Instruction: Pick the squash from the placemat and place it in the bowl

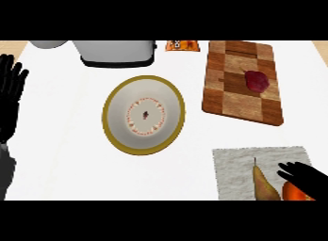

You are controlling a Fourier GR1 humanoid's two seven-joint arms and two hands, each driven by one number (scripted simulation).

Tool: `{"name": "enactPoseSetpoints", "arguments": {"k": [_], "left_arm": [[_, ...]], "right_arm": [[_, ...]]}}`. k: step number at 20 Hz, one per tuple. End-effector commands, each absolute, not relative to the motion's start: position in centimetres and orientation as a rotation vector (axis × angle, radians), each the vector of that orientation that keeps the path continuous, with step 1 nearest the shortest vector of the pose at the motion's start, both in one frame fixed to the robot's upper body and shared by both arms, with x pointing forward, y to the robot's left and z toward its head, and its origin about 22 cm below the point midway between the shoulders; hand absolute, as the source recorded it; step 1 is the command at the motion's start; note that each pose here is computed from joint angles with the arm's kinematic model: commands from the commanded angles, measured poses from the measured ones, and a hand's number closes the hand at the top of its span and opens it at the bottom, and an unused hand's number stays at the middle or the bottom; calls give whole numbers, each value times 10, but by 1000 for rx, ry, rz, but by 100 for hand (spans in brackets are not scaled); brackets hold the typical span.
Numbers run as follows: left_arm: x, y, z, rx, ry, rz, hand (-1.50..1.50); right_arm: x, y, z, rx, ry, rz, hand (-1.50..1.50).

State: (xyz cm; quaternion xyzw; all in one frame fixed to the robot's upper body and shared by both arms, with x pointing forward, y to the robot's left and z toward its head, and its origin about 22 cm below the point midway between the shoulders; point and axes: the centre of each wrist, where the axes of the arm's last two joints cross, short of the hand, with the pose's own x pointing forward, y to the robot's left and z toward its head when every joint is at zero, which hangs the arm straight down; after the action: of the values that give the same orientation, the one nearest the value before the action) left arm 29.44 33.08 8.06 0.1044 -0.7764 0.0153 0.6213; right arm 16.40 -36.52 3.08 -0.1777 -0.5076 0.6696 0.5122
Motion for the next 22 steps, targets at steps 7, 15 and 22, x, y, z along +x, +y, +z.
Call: {"name": "enactPoseSetpoints", "arguments": {"k": [7,15,22], "left_arm": [[289,329,72,245,-1781,13,0],[297,333,84,239,-1793,38,0],[300,322,94,191,-1803,-22,0]], "right_arm": [[189,-375,9,-456,-1127,1606,-150],[185,-381,-5,-477,-1334,1553,150],[289,-374,29,-592,-1277,1609,150]]}}
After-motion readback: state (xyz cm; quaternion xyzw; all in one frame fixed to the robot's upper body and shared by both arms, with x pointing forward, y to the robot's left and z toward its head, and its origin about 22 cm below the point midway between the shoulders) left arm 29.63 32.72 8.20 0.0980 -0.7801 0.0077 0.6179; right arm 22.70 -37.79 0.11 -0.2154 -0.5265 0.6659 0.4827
